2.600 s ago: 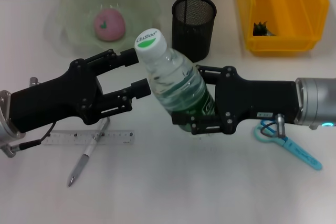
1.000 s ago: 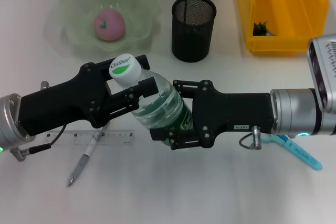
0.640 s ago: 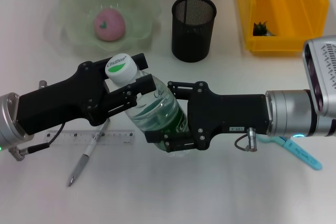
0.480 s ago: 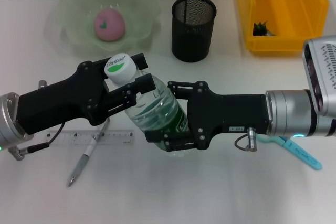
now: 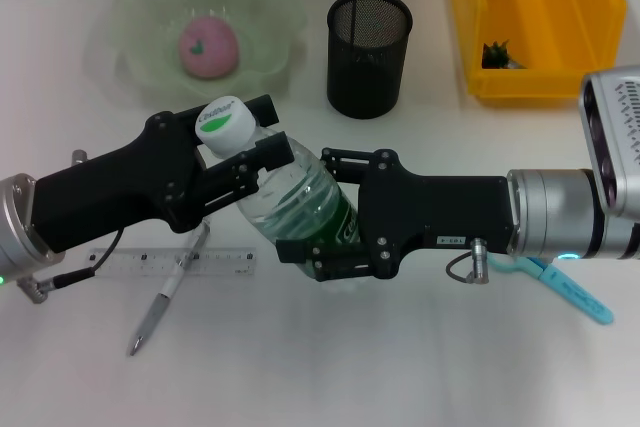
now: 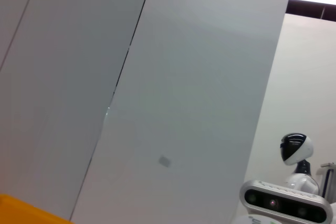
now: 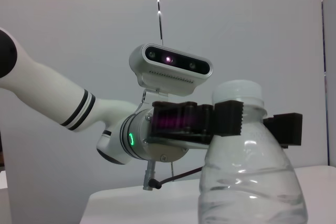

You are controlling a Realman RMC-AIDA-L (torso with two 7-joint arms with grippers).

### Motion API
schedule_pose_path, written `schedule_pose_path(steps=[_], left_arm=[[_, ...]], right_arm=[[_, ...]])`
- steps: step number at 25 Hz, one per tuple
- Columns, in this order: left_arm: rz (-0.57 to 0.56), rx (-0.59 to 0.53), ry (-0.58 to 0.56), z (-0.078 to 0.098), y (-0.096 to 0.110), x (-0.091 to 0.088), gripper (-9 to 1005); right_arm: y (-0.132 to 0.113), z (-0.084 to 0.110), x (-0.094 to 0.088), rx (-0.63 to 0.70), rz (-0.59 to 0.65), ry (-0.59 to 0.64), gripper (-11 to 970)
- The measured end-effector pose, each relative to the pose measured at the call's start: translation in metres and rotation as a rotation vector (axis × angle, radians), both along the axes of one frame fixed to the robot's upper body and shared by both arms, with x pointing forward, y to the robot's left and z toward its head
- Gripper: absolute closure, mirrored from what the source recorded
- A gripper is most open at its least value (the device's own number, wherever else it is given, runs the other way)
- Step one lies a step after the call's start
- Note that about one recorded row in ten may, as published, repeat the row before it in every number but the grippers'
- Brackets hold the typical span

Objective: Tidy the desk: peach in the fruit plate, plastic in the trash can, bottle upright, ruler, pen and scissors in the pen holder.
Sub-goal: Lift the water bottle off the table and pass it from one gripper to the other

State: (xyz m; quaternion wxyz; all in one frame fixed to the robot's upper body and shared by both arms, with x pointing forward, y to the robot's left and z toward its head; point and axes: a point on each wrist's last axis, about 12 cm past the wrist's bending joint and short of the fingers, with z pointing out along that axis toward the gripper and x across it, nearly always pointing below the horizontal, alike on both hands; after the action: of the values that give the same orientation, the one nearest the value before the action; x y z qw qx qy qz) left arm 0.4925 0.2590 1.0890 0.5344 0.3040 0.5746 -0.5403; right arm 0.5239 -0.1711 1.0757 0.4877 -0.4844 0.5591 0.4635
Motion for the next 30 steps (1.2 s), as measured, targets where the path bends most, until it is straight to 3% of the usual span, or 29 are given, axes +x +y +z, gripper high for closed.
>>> schedule_pose_path(steps=[30], left_arm=[[0.015, 0.005, -0.002, 0.0009, 0.0002, 0.0043, 546]], right_arm=[[0.0089, -0.0007, 0.0071, -0.019, -0.021, 0.0, 186]])
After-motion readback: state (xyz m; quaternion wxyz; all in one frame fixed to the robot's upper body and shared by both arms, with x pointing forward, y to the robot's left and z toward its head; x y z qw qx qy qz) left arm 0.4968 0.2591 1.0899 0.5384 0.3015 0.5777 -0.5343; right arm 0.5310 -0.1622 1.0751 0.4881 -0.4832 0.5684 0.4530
